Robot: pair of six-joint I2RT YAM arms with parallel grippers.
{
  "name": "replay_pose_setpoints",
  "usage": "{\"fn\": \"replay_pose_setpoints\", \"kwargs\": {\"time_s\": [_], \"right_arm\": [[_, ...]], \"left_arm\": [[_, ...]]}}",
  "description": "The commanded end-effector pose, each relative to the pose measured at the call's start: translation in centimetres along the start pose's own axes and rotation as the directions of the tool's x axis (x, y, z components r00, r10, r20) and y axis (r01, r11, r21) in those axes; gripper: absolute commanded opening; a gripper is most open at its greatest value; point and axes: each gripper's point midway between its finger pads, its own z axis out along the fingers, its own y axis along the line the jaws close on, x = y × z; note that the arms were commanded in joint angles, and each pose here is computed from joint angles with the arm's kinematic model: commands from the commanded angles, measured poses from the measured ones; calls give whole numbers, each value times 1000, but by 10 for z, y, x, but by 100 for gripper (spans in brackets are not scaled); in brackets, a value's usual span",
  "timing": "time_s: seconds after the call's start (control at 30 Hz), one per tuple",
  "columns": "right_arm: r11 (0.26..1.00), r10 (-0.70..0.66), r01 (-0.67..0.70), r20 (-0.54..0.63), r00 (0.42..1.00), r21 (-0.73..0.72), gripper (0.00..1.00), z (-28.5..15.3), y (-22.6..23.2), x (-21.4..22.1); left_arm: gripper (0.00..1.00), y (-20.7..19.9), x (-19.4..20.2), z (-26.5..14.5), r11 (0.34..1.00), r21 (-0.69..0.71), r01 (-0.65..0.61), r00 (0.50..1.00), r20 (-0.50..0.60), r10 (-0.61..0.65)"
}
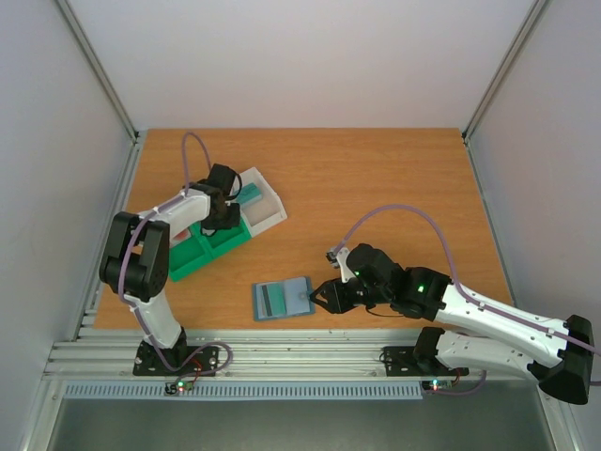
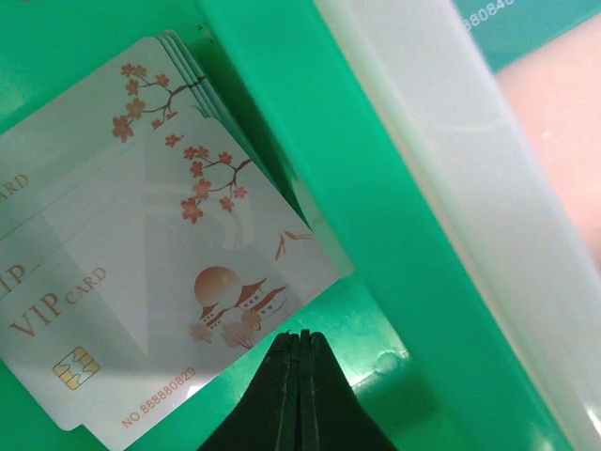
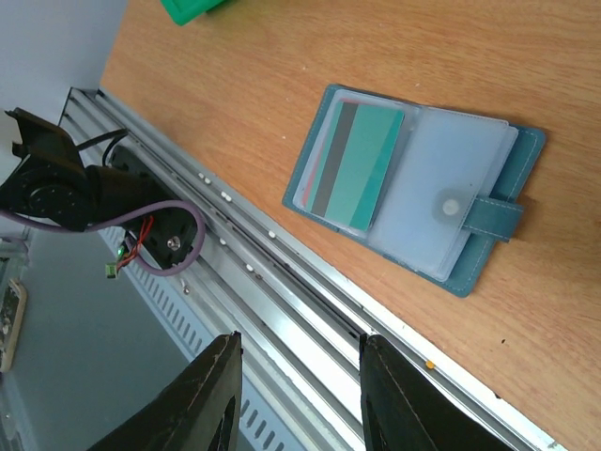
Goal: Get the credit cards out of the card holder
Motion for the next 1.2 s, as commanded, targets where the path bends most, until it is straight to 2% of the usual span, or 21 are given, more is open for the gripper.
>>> {"fn": "replay_pose_setpoints", "kwargs": {"time_s": [0.0,0.6,1.07,1.17], "right_arm": [[1000,-12,12,29,1000,-7,35,-4,4,-7],[1000,-15,16,-4,1000,19,35,12,-1,-15],[1000,10,-9,-22,1000,18,35,19,-4,-17],[1000,15,-15,-15,1000,16,35,17,-3,-17]], "left_arm": [[0,-3,-2,9,1000,-2,-26,1000,9,26],[1,21,-21,10,983,-166,-81,995,51,90],[3,28,-28,0,976,-207,-68,993,79,86],[4,22,-29,-12,985,-169,-47,994,91,63]]}}
